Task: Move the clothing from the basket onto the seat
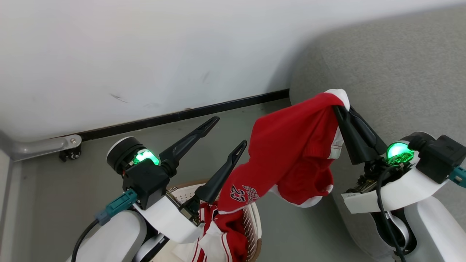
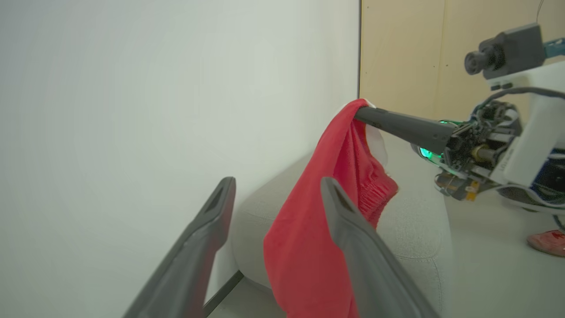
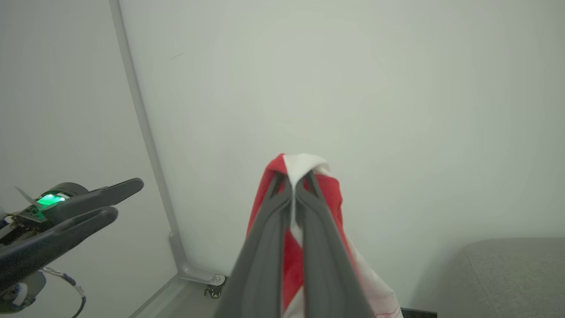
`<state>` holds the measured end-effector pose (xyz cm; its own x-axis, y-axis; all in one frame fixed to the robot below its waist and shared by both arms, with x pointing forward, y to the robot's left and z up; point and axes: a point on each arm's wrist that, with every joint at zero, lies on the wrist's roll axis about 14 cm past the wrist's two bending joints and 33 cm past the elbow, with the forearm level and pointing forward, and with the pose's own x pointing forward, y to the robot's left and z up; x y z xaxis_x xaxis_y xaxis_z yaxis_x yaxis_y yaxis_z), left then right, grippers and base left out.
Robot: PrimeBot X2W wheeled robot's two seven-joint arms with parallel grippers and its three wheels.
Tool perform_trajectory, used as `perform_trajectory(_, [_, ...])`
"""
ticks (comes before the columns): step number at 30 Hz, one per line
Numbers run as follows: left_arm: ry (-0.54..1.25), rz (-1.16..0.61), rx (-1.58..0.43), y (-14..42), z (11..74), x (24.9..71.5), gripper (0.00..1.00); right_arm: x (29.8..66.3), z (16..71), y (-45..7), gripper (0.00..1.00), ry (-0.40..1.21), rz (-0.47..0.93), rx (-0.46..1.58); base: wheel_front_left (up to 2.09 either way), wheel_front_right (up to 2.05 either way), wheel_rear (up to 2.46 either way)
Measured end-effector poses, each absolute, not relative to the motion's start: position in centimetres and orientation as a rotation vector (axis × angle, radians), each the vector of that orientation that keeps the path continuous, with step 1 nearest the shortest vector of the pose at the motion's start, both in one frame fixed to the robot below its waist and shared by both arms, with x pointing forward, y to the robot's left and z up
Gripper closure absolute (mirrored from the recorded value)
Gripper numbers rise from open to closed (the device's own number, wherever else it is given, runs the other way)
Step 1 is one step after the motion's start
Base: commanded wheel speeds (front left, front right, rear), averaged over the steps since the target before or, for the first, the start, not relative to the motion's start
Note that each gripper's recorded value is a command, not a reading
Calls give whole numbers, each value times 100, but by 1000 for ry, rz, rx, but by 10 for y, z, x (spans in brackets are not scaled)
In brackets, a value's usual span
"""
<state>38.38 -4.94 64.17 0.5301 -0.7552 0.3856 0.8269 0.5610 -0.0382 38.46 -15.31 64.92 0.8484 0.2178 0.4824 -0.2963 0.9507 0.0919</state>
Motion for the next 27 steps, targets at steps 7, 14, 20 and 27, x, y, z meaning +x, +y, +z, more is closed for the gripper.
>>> perform_trajectory(7, [-320, -1023, -240, -69, 635, 379, 0, 373, 659, -174, 100, -524, 207, 119, 0, 0, 0])
perform_trajectory(14, [-312, -1085, -254, -88, 633, 377, 0, 362, 663, -194, 100, -538, 134, 83, 0, 0, 0])
perform_trajectory(20, [-292, -1133, -265, -103, 628, 374, 0, 352, 655, -209, 100, -514, 78, 71, 0, 0, 0])
perform_trajectory(27, [-278, -1179, -279, -116, 625, 371, 0, 344, 657, -219, 100, -517, 35, 54, 0, 0, 0])
